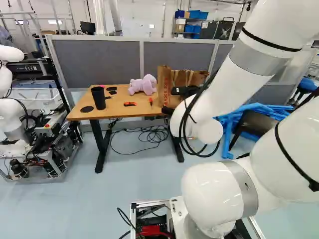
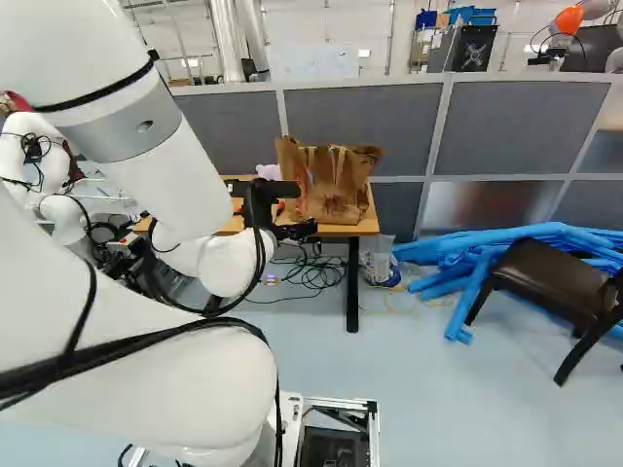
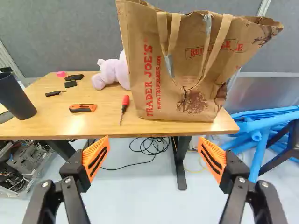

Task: Pick up the bag on the ground and place it on the table

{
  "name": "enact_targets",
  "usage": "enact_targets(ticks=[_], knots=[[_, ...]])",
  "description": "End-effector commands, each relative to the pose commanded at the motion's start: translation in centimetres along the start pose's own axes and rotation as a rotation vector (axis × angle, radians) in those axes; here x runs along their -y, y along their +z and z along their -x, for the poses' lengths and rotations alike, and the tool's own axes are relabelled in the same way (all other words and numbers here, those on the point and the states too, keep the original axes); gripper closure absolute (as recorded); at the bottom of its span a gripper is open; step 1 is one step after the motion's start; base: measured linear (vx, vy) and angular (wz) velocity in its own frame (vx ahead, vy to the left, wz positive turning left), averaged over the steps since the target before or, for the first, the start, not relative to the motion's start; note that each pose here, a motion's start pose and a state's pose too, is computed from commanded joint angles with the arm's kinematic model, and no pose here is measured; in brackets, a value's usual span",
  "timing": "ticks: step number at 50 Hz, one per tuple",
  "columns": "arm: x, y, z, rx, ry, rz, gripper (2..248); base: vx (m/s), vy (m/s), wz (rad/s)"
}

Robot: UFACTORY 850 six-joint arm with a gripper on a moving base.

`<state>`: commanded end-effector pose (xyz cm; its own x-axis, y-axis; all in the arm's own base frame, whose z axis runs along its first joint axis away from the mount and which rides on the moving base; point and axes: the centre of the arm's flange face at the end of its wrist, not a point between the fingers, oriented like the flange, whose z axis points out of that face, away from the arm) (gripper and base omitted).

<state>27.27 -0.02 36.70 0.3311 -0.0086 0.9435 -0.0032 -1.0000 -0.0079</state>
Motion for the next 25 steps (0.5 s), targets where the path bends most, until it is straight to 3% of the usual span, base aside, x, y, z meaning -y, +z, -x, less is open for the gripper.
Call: enact_targets(ticks=[25], knots=[[0.02,-0.19,0.21,-0.006,-0.009,0.000,3,0.000,0.000,0.000]])
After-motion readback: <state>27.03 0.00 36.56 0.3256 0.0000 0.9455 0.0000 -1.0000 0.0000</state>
